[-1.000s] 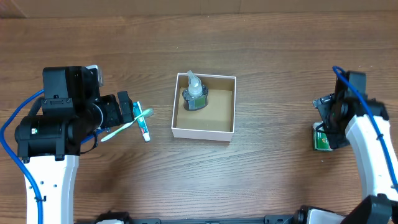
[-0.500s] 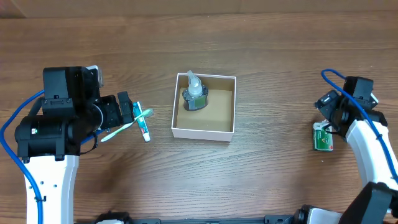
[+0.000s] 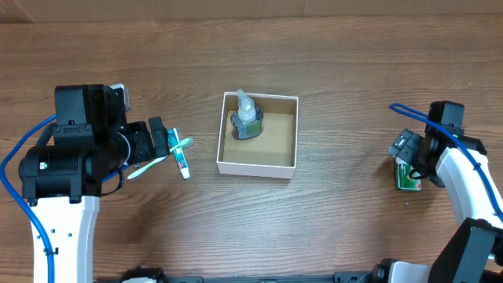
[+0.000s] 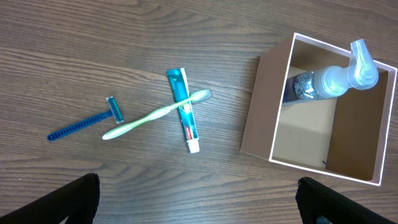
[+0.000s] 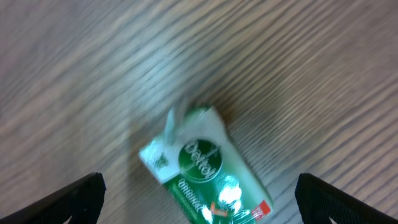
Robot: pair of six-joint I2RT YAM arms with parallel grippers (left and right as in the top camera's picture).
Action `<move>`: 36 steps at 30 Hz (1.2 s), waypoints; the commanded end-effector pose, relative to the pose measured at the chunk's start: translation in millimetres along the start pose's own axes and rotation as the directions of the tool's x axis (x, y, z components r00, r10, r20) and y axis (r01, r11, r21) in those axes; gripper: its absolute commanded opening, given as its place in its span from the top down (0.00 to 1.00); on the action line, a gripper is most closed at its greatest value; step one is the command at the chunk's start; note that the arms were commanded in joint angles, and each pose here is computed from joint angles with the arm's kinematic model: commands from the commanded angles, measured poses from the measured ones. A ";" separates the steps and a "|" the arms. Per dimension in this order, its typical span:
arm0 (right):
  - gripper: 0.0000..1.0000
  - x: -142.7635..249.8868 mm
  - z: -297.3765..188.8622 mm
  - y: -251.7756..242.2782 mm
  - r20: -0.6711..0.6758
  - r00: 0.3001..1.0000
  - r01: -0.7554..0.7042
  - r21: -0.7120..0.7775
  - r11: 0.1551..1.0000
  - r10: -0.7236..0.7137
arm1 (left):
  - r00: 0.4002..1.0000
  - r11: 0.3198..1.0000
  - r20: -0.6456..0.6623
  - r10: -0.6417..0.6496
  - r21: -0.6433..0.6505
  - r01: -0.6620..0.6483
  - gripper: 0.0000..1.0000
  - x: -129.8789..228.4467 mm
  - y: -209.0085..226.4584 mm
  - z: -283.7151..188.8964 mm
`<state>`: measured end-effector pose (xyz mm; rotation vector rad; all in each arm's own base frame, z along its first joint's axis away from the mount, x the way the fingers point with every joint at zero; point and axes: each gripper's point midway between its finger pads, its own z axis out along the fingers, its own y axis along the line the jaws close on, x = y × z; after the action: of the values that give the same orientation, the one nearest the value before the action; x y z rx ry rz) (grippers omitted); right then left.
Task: Pack container
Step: 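Grasp the green Dettol soap bar with the right gripper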
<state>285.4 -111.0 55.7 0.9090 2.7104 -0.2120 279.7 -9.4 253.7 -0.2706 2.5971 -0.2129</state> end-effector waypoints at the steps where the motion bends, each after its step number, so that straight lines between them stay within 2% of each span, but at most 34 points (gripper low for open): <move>1: 0.00 15.6 -1.8 5.3 -0.061 0.982 0.172 -0.062 0.983 -0.176 | 1.000 1.000 0.024 0.009 -0.005 -0.008 0.00 -6.2 0.3 -6.1; 10: 0.00 17.3 -6.2 -3.7 -0.086 0.982 0.168 -0.029 0.985 -0.169 | 0.999 0.999 0.023 0.044 -0.015 -0.044 0.00 -6.1 1.9 -6.1; 15: 0.00 16.5 2.5 -19.6 -0.121 0.988 0.087 -0.045 0.995 -0.092 | 0.999 0.999 0.024 0.044 -0.017 -0.044 0.00 -6.3 2.2 -6.1; 18: 0.00 20.0 12.4 -19.4 -0.157 0.980 0.106 -0.107 0.989 -0.122 | 0.999 0.999 0.024 0.044 -0.017 -0.043 0.00 -6.3 2.3 -6.0; 24: 0.00 27.7 23.2 -17.6 -0.194 0.958 0.191 -0.129 0.973 -0.213 | 0.999 0.999 0.029 0.044 -0.016 -0.044 0.00 -7.3 2.0 -6.1; 36: 0.03 48.4 53.3 -11.4 -0.299 0.918 0.215 -0.176 0.961 -0.260 | 0.999 0.999 0.027 0.043 -0.016 -0.043 0.00 -7.0 2.0 -6.1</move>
<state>245.1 -110.3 -2.1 0.6488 3.0795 0.0204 279.2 -7.6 253.2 -0.2471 2.6011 -0.1913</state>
